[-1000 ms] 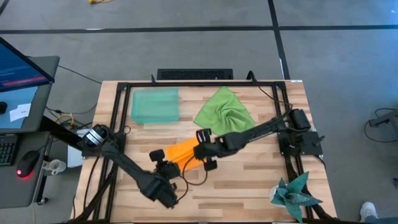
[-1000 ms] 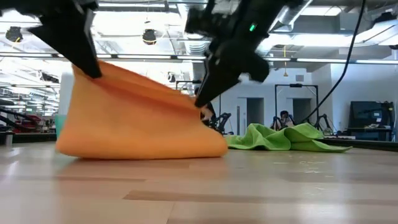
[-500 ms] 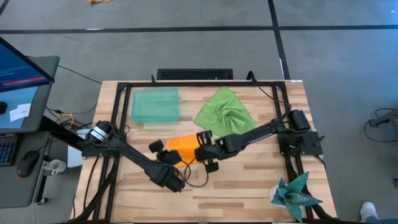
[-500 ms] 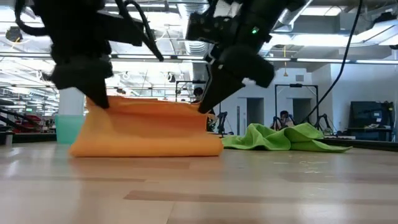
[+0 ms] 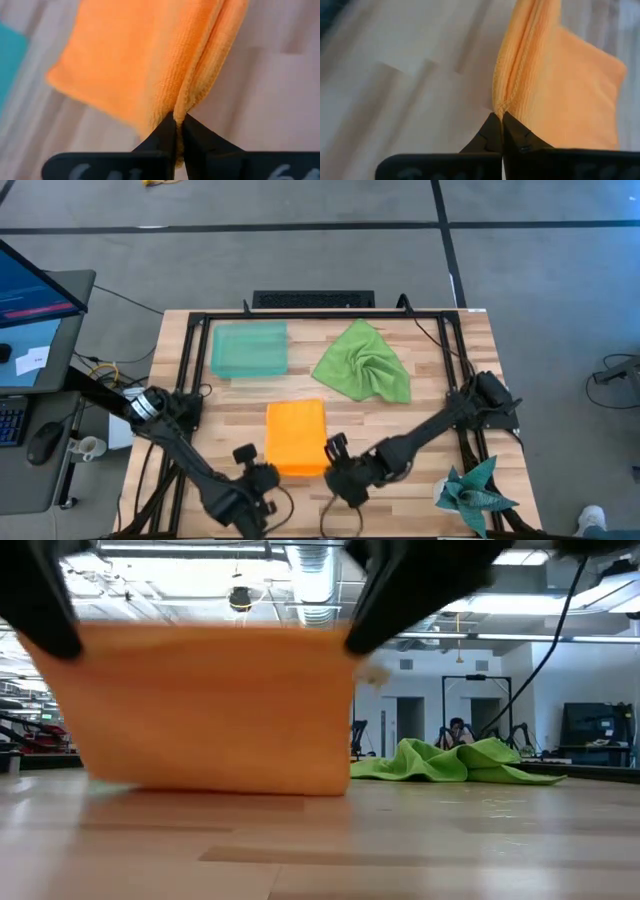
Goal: Roll microfiber towels into tight, uniform cylinder then place into a basket
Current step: Fold the yellow towel, then roll the yellow towel
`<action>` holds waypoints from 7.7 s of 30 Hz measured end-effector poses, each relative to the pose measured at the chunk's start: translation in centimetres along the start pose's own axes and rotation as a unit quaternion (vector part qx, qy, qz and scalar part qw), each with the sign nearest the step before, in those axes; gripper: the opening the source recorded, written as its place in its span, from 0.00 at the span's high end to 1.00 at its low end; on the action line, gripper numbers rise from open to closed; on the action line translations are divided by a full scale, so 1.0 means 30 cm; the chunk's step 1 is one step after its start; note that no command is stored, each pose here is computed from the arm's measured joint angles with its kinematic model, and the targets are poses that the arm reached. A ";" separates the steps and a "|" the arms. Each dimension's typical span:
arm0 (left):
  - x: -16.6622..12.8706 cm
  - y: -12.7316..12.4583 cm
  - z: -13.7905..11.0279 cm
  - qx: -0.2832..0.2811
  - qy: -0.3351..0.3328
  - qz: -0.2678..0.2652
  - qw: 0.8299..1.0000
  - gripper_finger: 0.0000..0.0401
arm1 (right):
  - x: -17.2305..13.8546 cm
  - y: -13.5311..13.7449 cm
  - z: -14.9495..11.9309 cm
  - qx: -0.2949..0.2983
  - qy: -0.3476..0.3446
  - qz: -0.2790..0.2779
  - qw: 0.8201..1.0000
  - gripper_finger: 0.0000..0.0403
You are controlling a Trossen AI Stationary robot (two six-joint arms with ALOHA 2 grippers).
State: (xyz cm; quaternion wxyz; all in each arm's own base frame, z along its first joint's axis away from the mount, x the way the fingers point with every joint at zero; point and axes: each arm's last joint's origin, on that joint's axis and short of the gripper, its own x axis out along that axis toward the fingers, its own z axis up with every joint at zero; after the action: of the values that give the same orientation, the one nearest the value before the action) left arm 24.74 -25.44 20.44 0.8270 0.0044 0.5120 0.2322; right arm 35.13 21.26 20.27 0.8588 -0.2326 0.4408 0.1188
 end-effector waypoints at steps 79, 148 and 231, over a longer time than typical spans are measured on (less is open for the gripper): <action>0.240 0.078 0.184 0.038 0.078 0.052 0.995 0.96 | 0.092 -0.044 -0.085 0.233 0.112 -0.083 0.963 0.98; 0.267 0.013 0.176 0.056 -0.023 -0.006 0.998 0.65 | -0.234 -0.190 -0.217 0.190 0.098 -0.128 0.968 0.65; 0.064 0.006 0.080 0.284 0.009 0.061 0.957 0.65 | -0.259 -0.284 -0.305 0.274 0.016 -0.143 0.951 0.66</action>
State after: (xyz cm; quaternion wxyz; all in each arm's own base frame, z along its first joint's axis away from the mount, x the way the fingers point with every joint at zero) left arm 27.42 -23.99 20.00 0.7713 0.2682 0.5630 0.1272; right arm 27.67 9.29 24.49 0.8902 -0.0507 0.4323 -0.1344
